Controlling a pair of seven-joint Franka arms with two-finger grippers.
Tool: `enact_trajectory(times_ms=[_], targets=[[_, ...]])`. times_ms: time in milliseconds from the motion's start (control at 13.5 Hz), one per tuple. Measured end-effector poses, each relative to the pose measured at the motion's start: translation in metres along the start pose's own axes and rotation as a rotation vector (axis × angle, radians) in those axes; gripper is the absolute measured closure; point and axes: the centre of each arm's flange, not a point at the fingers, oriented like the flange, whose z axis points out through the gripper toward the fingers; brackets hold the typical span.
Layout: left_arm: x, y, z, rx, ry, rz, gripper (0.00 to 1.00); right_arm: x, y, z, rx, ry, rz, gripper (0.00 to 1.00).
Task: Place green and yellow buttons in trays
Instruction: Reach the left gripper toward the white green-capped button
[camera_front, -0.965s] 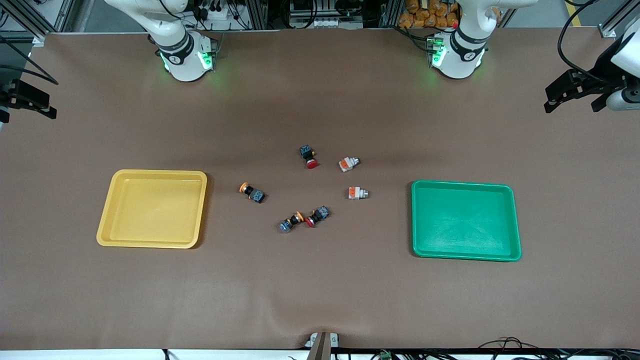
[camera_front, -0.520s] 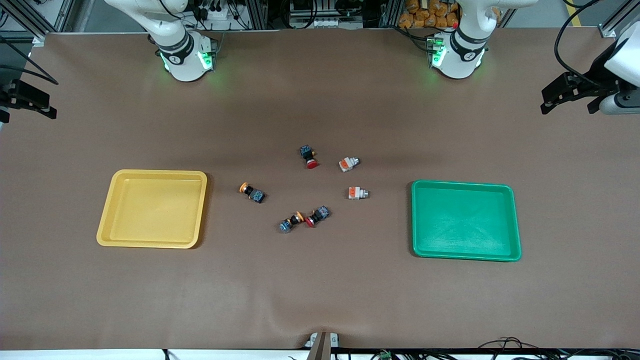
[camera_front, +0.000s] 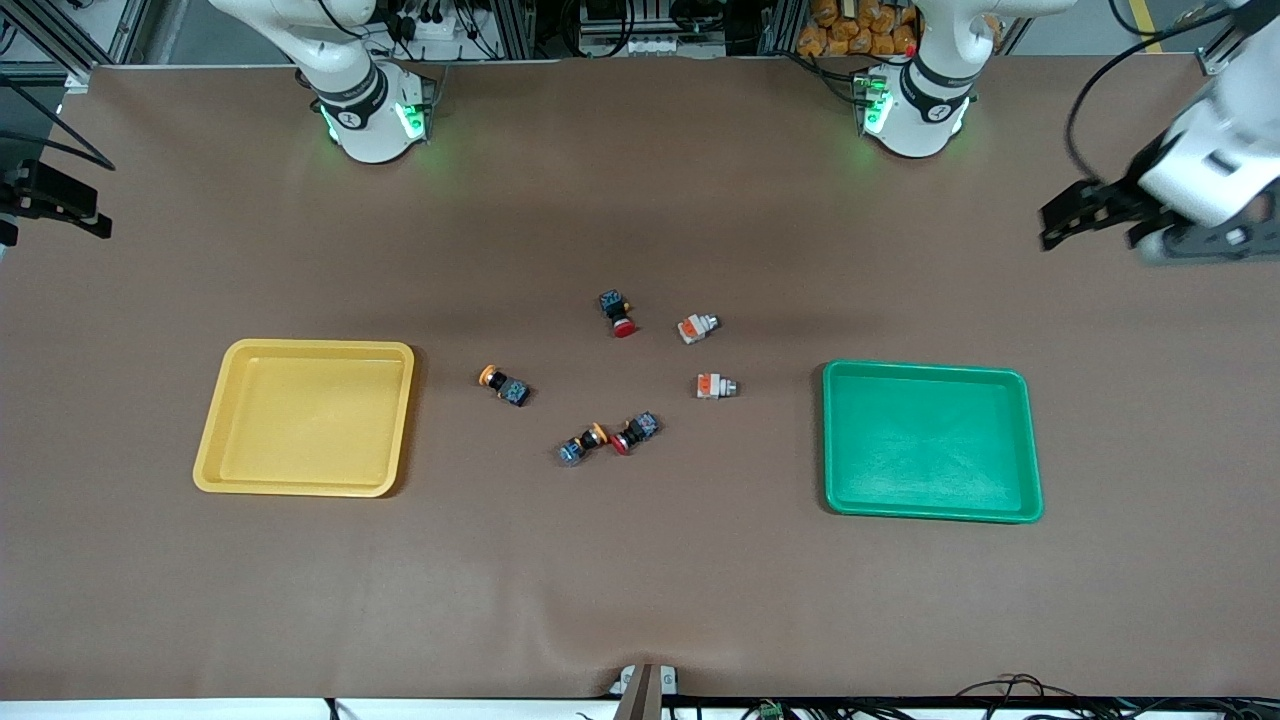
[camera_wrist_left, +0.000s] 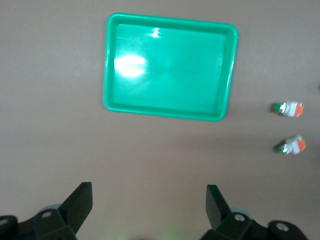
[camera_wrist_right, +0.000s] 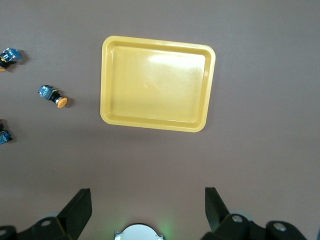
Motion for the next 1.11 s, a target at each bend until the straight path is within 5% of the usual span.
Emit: enact_trajectory(times_ms=[817, 1114], targets=[[-0.003, 0.21, 0.224, -0.087, 0.009, -0.214, 0.0, 0.016, 0.008, 0.024, 0.01, -0.04, 0.007, 0.0], [-0.01, 0.246, 0.294, -0.082, 0.02, -0.181, 0.0, 0.043, 0.015, 0.064, 0.019, -0.099, 0.009, 0.0]])
